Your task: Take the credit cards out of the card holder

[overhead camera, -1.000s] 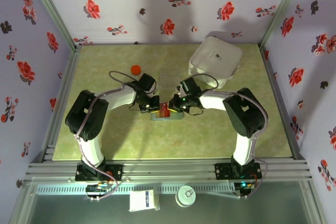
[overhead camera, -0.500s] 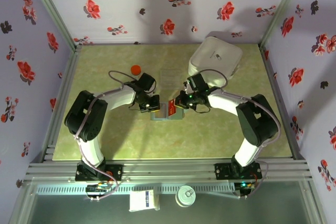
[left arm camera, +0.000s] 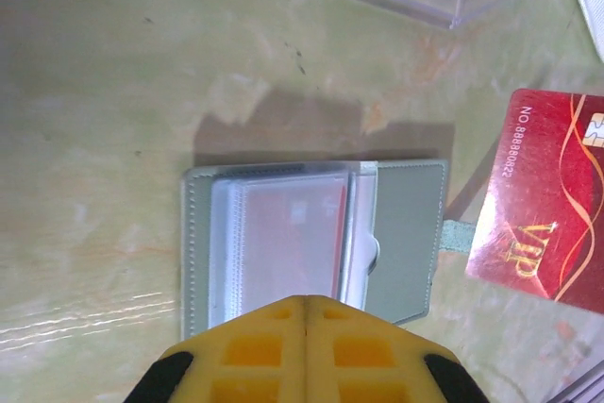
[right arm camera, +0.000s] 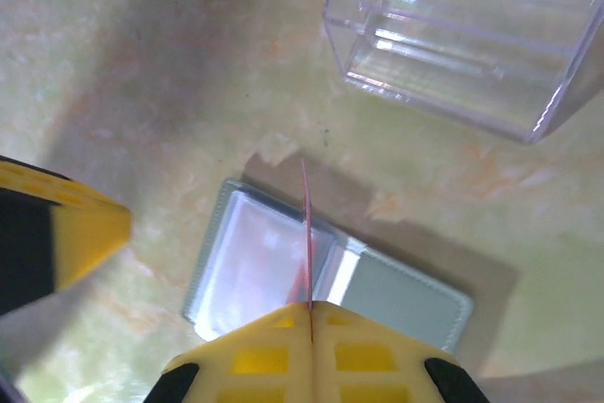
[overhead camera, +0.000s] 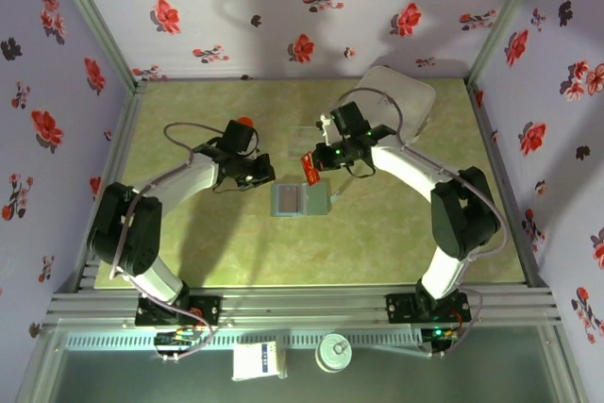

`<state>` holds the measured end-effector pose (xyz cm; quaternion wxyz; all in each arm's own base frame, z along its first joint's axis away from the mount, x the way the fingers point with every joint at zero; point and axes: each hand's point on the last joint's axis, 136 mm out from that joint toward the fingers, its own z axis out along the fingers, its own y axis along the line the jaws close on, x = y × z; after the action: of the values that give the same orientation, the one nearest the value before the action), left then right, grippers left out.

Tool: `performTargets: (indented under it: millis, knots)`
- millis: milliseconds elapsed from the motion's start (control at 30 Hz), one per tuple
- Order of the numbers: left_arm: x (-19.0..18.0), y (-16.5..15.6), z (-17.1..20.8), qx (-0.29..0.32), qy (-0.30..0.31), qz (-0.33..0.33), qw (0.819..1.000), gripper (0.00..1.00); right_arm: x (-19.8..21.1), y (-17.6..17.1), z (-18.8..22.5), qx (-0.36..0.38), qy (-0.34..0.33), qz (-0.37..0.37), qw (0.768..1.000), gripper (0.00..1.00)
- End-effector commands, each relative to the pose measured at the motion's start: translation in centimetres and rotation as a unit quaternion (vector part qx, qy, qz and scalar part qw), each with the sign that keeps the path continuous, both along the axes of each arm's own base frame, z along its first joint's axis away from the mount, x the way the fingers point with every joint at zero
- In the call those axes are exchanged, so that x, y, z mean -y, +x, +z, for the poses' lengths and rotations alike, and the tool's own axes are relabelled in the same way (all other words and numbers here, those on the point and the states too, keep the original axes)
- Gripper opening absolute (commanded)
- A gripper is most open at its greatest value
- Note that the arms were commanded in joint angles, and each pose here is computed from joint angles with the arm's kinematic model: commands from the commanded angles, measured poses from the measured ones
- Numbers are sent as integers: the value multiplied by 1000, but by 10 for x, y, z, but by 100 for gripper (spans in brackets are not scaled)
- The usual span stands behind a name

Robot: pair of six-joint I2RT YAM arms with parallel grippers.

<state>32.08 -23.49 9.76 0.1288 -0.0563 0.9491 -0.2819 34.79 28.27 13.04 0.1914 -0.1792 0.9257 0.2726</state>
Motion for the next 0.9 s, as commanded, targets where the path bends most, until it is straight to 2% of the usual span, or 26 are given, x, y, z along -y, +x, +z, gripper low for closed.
performTargets:
  millis: [0, 167, 333, 533, 867]
  knots:
    - [-11, 0, 7, 2, -10, 16, 1000, 0, 18, 2, -15, 33, -95, 84, 991, 0]
    - [-22, 2, 10, -1, -21, 31, 999, 0, 10, 8, -8, 74, -128, 211, 966, 0]
    - [-37, 1, 11, -5, -26, 46, 999, 0, 6, 9, -4, 112, -154, 344, 919, 0]
    - [-46, 2, 12, -8, -35, 55, 998, 0, 3, 30, -3, 141, -182, 408, 884, 0]
    - [-59, 3, 11, -12, -33, 70, 997, 0, -16, 71, 6, 164, -158, 433, 872, 0]
